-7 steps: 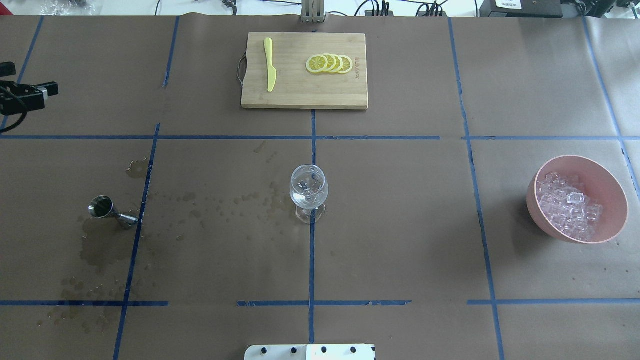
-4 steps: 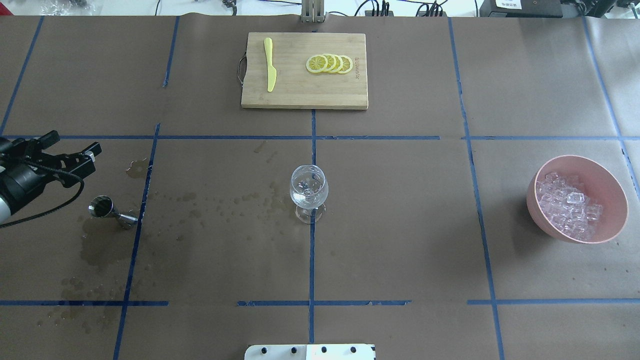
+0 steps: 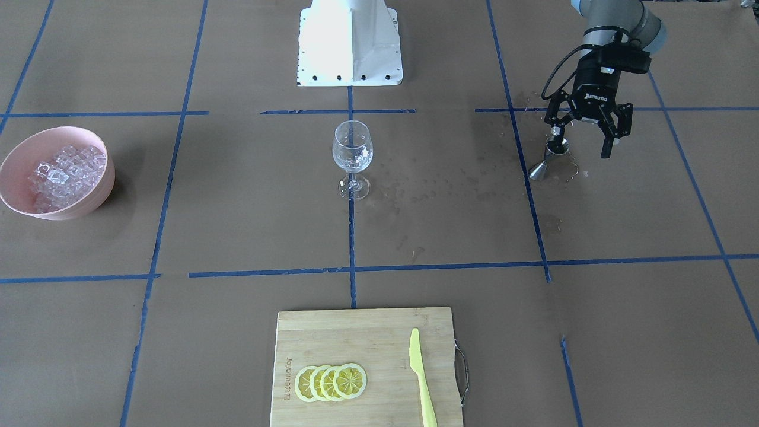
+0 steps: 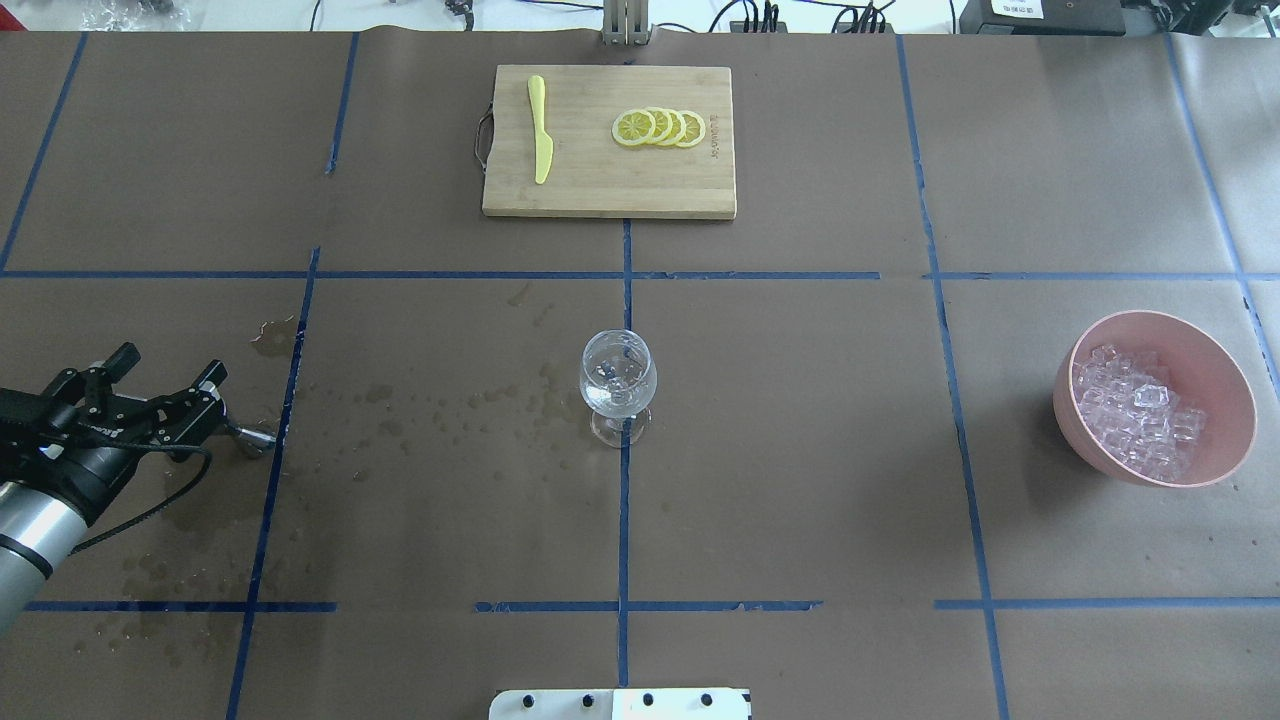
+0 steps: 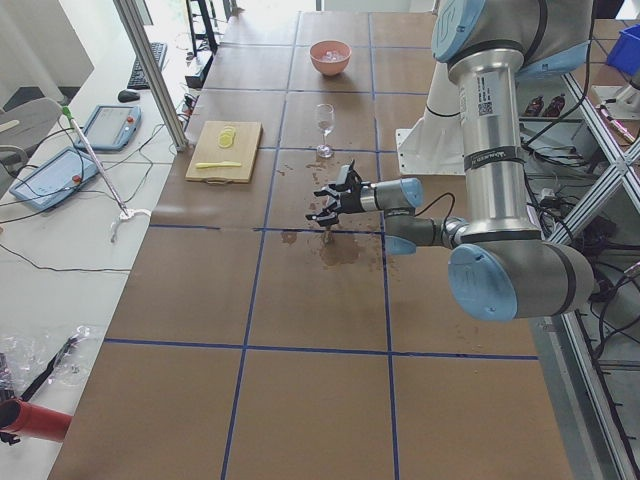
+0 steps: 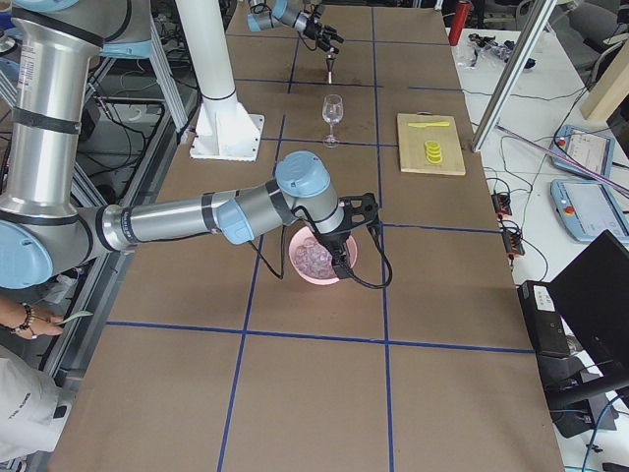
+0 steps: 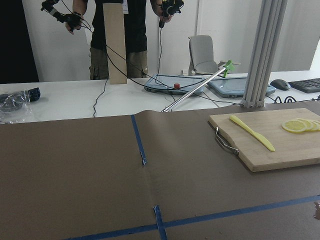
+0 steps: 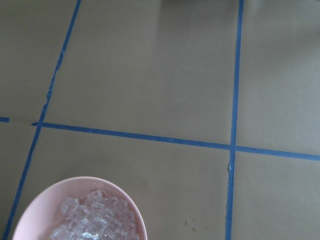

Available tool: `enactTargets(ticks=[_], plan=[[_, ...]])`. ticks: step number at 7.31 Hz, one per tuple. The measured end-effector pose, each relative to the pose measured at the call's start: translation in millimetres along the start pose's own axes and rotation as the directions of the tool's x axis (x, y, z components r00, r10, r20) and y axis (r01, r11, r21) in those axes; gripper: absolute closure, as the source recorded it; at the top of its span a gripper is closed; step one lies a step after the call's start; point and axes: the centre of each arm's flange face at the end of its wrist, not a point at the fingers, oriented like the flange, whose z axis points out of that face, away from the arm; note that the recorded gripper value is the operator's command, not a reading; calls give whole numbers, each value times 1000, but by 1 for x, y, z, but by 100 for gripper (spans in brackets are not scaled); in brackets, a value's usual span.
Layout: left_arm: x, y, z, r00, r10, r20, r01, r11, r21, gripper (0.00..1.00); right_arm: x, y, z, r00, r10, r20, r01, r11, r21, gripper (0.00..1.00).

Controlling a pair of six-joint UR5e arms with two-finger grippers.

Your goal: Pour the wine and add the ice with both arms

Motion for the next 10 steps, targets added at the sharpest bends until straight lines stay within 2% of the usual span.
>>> enactTargets(ticks=[3, 5, 6, 9, 10], plan=[[15, 36, -14, 1000, 7, -2, -7, 1000, 14, 0, 2, 3, 1, 1000, 4, -1, -4, 1000, -5, 0], [13, 63, -8, 1000, 4, 7, -4, 1000, 3, 1, 2, 4, 1, 1000, 2, -1, -2, 1000, -5, 0], [12, 77, -2, 1000, 1, 15, -1, 1000, 1, 9, 2, 4, 1, 1000, 2, -2, -2, 1000, -5, 0], [13, 97, 8, 999, 10, 33, -11, 1000, 11, 47, 2, 4, 1, 1000, 0, -1, 0, 1000, -5, 0], [14, 98, 8, 999, 11, 34, -11, 1000, 11, 51, 2, 4, 1, 1000, 0, -1, 0, 1000, -5, 0]])
